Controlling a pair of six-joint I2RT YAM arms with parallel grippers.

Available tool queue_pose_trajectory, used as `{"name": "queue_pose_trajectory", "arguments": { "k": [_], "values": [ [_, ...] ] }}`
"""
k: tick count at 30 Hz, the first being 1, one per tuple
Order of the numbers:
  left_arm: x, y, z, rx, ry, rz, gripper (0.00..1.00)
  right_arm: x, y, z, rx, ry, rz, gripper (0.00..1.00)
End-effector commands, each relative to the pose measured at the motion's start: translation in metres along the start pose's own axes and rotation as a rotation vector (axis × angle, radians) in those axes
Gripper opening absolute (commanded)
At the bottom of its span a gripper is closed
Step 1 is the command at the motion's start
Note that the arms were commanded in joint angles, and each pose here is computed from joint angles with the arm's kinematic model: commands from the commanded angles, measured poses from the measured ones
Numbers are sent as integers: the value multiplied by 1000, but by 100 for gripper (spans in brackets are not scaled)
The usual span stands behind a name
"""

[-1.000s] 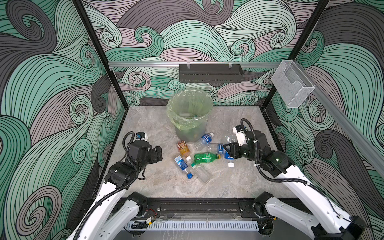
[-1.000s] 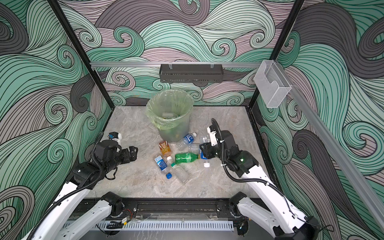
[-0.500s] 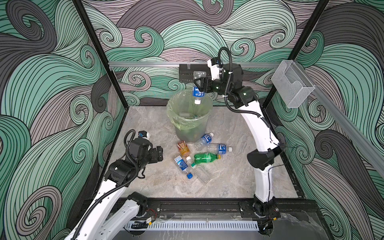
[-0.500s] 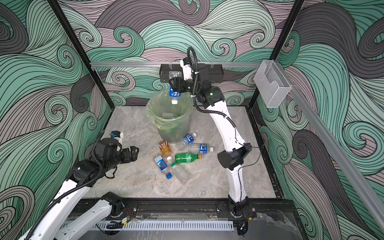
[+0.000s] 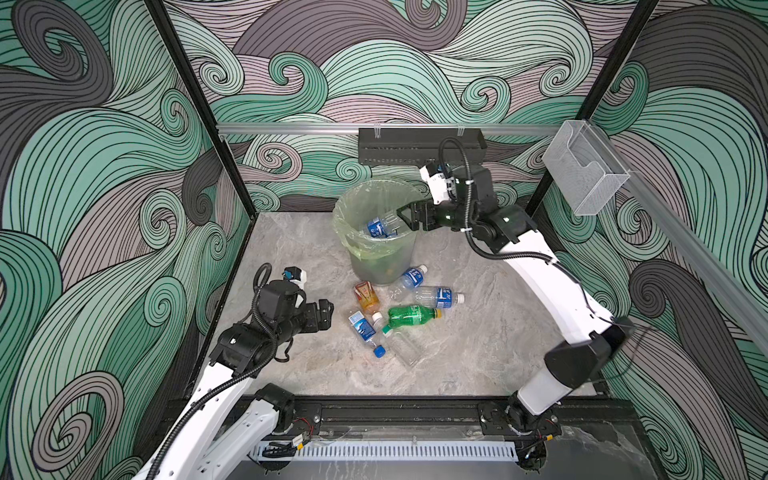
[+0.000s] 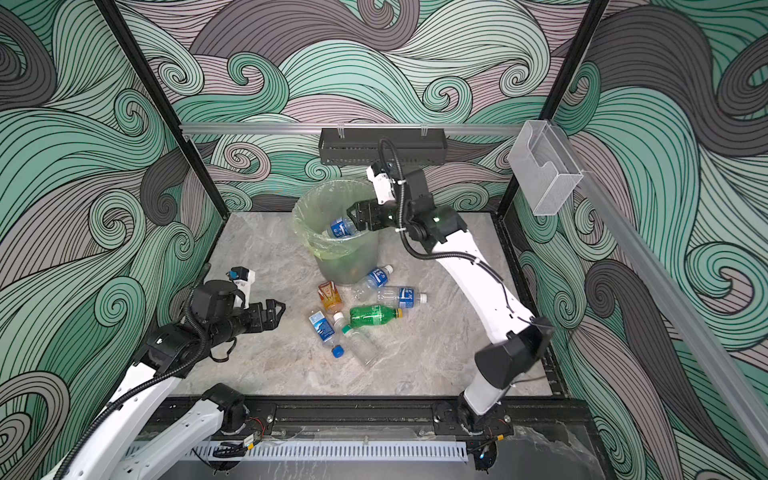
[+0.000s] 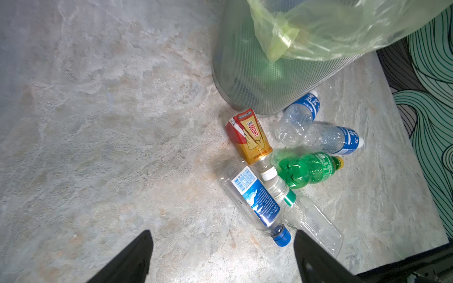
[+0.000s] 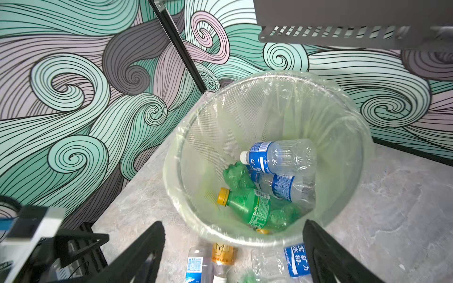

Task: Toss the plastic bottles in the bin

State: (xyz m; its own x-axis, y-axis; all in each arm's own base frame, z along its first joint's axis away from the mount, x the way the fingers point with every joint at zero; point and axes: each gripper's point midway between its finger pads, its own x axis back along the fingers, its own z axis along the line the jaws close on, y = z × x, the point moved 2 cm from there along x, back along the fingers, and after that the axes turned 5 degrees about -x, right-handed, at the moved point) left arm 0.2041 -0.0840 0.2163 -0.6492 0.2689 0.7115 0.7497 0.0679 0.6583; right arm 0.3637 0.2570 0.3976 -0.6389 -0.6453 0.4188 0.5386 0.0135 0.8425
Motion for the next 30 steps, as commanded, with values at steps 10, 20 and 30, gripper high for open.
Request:
{"name": "queue_pose_trajectory", "arguments": {
  "k": [10, 20, 30],
  "values": [
    [-40, -6, -16, 197, -117, 37, 91, 53, -103, -63, -67, -262, -25, 94],
    [-71, -32, -10, 346, -89, 126, 90, 79, -183, -96, -170, -394, 17, 96],
    [-98, -51, -16, 380, -63, 184, 89, 84, -186, -97, -154, -405, 27, 96]
  ]
}}
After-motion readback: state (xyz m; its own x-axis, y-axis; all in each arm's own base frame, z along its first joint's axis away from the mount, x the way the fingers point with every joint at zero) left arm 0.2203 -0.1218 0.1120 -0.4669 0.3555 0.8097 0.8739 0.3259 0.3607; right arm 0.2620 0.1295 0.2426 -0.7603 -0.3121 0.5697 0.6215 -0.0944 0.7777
